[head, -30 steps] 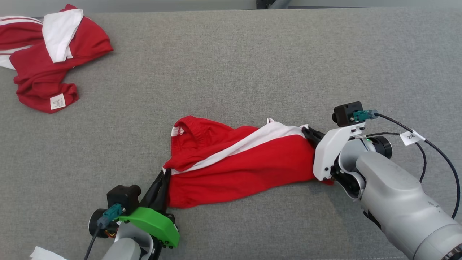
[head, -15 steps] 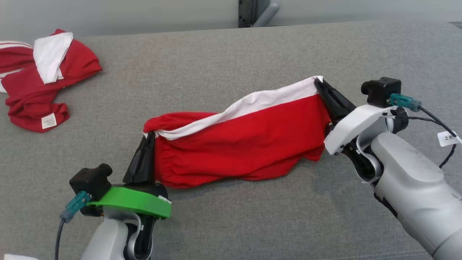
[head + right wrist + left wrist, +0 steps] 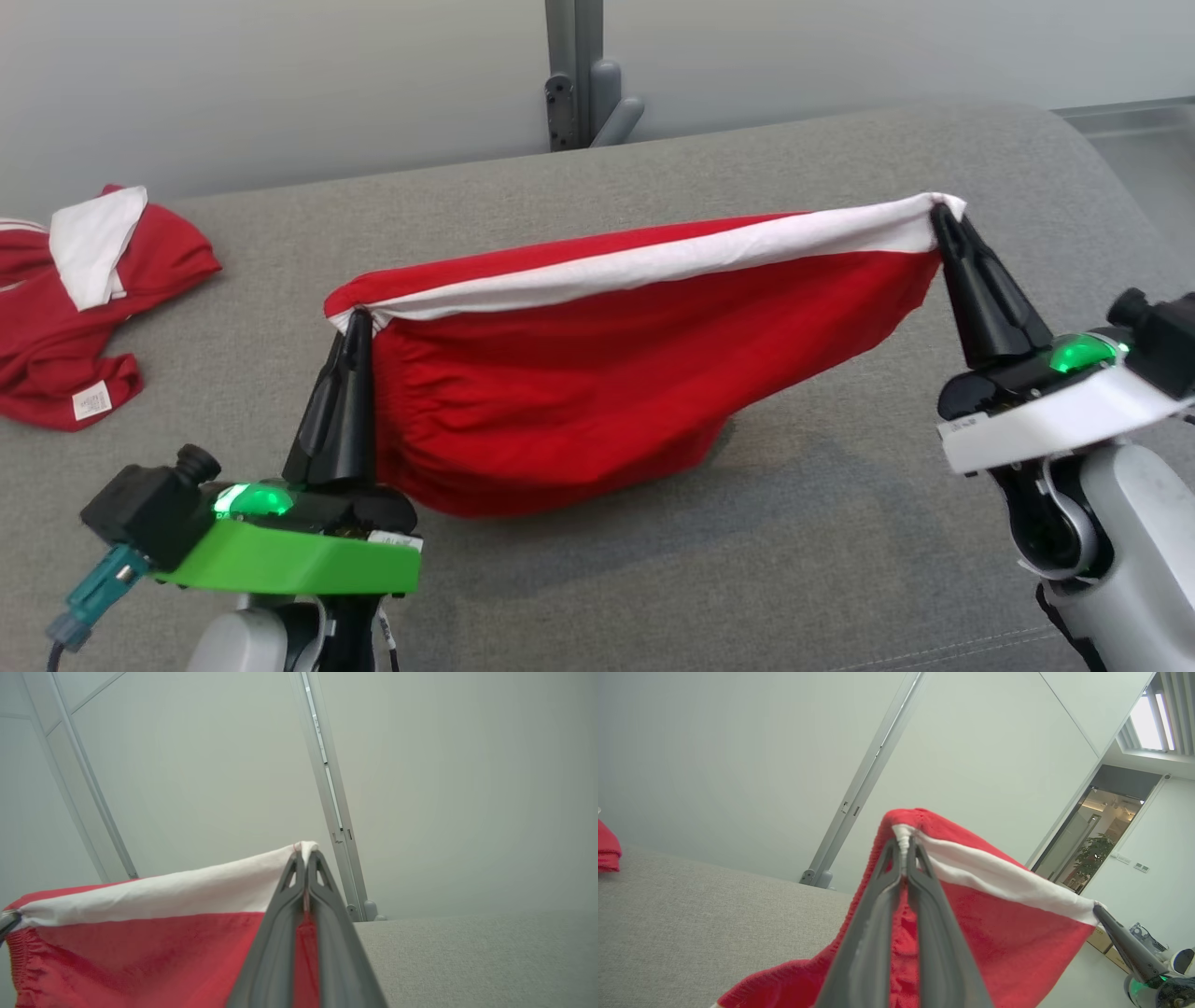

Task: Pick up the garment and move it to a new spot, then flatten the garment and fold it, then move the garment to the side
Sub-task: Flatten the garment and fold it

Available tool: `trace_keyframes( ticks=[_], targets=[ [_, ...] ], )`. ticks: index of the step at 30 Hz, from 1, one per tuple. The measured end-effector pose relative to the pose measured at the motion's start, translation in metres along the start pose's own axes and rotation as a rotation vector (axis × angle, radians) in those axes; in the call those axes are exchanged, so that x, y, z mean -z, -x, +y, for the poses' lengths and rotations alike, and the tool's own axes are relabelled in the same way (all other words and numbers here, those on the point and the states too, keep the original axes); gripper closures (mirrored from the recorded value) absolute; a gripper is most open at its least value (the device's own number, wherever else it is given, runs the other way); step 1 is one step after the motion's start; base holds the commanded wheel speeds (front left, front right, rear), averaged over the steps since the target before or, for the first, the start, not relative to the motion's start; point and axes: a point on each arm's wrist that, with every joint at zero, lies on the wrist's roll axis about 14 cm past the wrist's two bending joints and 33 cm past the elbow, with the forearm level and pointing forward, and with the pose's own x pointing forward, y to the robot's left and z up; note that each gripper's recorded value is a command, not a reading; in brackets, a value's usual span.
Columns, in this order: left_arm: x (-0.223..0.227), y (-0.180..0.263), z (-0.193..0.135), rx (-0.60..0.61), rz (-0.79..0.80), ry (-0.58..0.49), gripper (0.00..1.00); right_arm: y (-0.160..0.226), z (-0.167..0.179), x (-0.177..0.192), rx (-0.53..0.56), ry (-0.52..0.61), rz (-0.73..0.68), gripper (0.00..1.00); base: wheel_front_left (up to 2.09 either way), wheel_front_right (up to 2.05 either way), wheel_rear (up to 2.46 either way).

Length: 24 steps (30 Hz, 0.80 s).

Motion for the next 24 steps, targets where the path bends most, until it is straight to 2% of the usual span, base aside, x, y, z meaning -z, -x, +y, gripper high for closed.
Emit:
trace_keyframes(
  ticks=[9, 13, 17, 24],
  targets=[
    [-0.053, 0.001, -0.066, 0.179, -0.102, 0.022, 1.00, 0.046, 0.017, -0.101, 0.017, 0.127, -0.239, 1.00, 0.00, 0.00, 0.00],
    [-0.067, 0.000, -0.087, 0.244, -0.112, 0.024, 1.00, 0.056, 0.027, -0.129, 0.014, 0.171, -0.292, 1.00, 0.00, 0.00, 0.00],
    [-0.073, -0.012, -0.089, 0.271, -0.095, -0.010, 1.00, 0.051, 0.027, -0.129, 0.017, 0.182, -0.263, 1.00, 0.00, 0.00, 0.00],
    [-0.052, -0.085, -0.059, 0.251, 0.040, -0.071, 1.00, -0.020, 0.006, -0.100, -0.002, 0.135, -0.170, 1.00, 0.00, 0.00, 0.00]
  ],
)
